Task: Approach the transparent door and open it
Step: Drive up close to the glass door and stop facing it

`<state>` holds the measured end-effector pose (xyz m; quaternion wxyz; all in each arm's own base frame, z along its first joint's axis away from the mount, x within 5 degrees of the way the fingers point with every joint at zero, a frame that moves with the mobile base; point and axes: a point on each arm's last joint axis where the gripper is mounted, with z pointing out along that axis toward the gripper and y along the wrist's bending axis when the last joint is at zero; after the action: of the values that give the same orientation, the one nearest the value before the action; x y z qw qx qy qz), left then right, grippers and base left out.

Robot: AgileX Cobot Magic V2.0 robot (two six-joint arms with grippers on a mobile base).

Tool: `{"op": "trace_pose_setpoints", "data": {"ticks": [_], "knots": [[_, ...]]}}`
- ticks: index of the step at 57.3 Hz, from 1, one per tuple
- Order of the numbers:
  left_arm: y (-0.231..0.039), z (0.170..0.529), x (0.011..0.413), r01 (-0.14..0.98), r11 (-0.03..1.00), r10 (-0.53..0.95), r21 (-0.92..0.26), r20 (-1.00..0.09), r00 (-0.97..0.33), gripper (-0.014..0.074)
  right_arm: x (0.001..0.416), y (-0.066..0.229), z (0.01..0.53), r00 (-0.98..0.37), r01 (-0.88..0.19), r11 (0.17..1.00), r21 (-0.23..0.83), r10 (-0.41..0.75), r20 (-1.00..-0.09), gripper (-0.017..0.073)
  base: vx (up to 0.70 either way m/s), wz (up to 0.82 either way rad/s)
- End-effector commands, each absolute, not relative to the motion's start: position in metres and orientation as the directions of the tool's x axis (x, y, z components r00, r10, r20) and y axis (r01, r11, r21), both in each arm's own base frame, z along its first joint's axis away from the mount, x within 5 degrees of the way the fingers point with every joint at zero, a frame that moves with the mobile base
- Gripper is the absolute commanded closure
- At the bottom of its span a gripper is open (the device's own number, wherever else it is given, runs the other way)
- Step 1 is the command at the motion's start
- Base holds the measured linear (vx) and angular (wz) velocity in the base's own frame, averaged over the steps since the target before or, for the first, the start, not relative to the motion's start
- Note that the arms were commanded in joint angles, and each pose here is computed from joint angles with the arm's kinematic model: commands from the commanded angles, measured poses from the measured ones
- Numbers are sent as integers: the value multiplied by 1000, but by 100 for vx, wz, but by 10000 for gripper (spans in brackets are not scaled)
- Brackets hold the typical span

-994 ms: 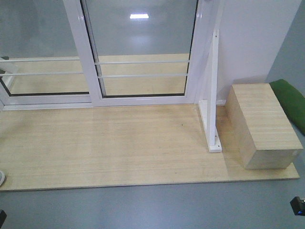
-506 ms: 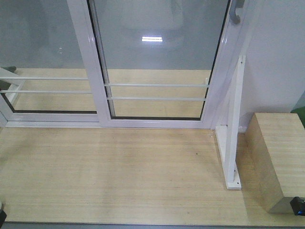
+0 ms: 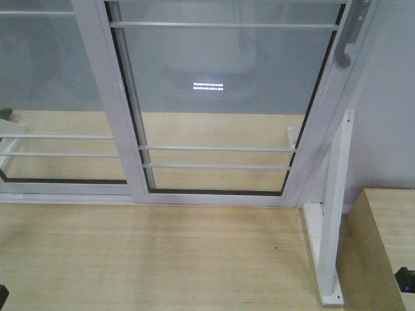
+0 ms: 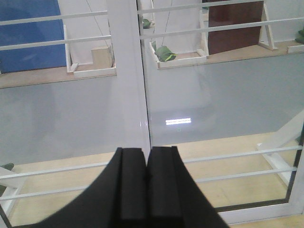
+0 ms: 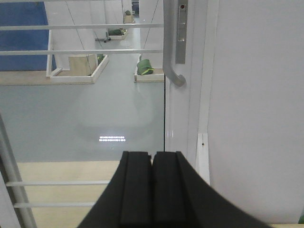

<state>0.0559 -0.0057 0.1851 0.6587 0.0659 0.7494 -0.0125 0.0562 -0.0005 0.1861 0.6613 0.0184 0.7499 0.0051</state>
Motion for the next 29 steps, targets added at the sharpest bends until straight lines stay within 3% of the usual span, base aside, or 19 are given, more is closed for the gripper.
{"op": "trace_pose_setpoints", "data": {"ticks": [1,29], "knots": [[-6,188,56,113,992,70,64,-996,-47,597,56,-1,193,-29,27,999,21,22,-999,561,29,-6],[-6,188,56,113,992,70,64,-996,-47,597,56,-1,193,-29,27,999,21,22,-999,561,22,-6]]}}
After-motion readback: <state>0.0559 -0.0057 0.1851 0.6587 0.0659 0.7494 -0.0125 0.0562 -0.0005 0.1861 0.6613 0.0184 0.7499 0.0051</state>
